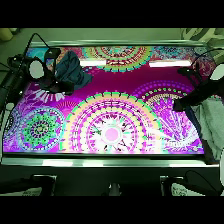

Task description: Fold the shirts.

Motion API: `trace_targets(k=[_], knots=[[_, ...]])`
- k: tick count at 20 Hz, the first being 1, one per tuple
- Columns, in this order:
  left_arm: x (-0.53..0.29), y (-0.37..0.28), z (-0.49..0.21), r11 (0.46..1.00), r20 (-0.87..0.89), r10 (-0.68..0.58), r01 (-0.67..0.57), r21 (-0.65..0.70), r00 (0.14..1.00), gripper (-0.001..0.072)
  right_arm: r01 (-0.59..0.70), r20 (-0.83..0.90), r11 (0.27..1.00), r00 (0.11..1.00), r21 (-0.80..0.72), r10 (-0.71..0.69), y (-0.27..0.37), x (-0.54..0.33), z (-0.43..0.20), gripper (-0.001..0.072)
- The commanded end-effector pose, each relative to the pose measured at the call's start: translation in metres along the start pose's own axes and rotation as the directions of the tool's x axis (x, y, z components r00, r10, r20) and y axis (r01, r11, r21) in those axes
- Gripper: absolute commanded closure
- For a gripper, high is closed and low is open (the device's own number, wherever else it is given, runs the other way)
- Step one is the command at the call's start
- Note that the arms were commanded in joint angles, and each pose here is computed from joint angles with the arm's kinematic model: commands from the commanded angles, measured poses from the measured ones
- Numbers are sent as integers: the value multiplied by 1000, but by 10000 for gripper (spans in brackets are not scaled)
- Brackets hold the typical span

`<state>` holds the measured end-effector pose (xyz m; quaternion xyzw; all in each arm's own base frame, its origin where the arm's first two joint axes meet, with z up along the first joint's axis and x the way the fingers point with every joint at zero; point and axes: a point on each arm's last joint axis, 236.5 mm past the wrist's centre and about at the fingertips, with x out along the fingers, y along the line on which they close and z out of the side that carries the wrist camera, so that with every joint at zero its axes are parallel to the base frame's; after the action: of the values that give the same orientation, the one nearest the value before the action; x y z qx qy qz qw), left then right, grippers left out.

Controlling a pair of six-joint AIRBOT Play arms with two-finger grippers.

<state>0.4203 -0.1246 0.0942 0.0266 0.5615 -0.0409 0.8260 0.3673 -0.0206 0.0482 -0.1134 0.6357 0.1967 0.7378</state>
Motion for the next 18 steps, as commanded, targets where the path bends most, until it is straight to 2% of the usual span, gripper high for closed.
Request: trace_targets(k=[1,15,18], knots=[[0,0,0,1000,-1,0,0,0,1000,150,0,1,1000,1000,0,0,0,0,0,149],[0,0,0,1000,-1,0,0,0,1000,150,0,0,1000,1000,0,0,0,0,0,149],[2,-7,29,1000,116,-29,30,-9,993,151,20,34,1000,999,1,-20,-5,0,8,150]])
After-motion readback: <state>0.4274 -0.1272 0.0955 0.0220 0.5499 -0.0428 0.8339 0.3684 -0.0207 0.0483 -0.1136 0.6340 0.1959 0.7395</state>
